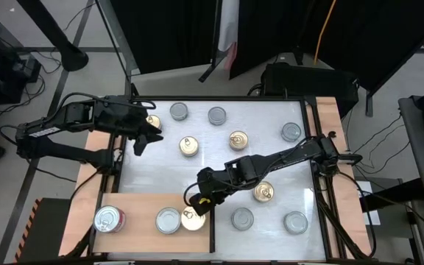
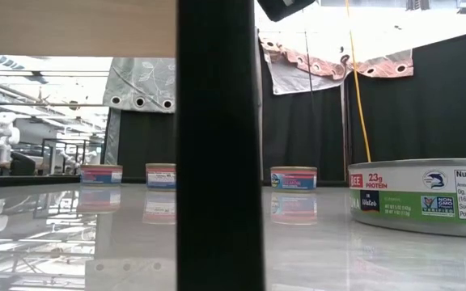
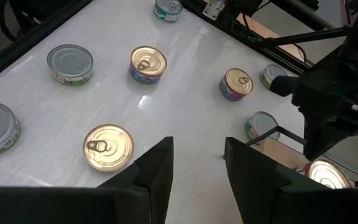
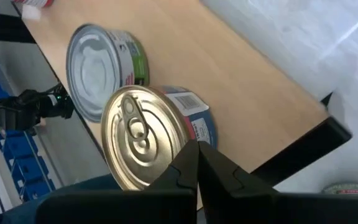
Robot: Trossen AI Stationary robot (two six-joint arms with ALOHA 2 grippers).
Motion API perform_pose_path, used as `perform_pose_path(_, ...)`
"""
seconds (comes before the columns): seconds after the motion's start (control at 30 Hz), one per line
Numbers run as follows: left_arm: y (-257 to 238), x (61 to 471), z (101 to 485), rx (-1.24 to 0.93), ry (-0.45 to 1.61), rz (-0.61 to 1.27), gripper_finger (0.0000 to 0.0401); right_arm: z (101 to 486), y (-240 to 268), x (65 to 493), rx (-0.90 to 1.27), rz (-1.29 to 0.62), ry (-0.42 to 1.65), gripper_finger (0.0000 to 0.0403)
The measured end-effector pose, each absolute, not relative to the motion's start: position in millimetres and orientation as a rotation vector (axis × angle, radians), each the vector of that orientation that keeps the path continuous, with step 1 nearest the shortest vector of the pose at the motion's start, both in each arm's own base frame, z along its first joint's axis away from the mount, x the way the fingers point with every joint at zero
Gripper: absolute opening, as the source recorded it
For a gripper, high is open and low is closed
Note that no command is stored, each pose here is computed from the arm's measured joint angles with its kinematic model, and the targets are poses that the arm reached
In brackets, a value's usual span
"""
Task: Stack canned seafood by type on shelf
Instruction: Put the blue pink tuna can on the shelf, then stack the blue pink tuna can on top of the other blue pink tuna can on the shelf
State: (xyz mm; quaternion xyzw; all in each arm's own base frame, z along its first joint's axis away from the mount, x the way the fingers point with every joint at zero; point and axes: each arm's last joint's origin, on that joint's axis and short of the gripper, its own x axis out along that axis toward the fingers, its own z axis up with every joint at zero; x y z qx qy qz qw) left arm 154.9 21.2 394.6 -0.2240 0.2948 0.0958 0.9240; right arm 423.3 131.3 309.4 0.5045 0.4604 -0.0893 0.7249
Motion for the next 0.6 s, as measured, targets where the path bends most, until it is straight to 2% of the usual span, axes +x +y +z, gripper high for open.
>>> perform_pose_path(0.37,21.8,154.0,393.4,-0.459,0.615,0.226,0.0146,310.7,139.1,418.4,1.124,-0.202,1.037,0.0000)
perform_pose_path(0.43,23.9,152.6,388.3,-0.491,0.657,0.331,0.0146,318.2,137.2,413.7,1.117,-0.209,1.043,0.0000)
perform_pose_path(0.53,33.4,148.8,371.8,-0.637,0.792,0.600,0.0146,338.8,128.7,408.6,1.108,-0.206,1.025,0.0000)
perform_pose_path(0.6,39.7,152.1,363.5,-0.669,0.875,0.656,0.0145,353.5,120.9,401.1,1.072,-0.225,1.016,0.0000)
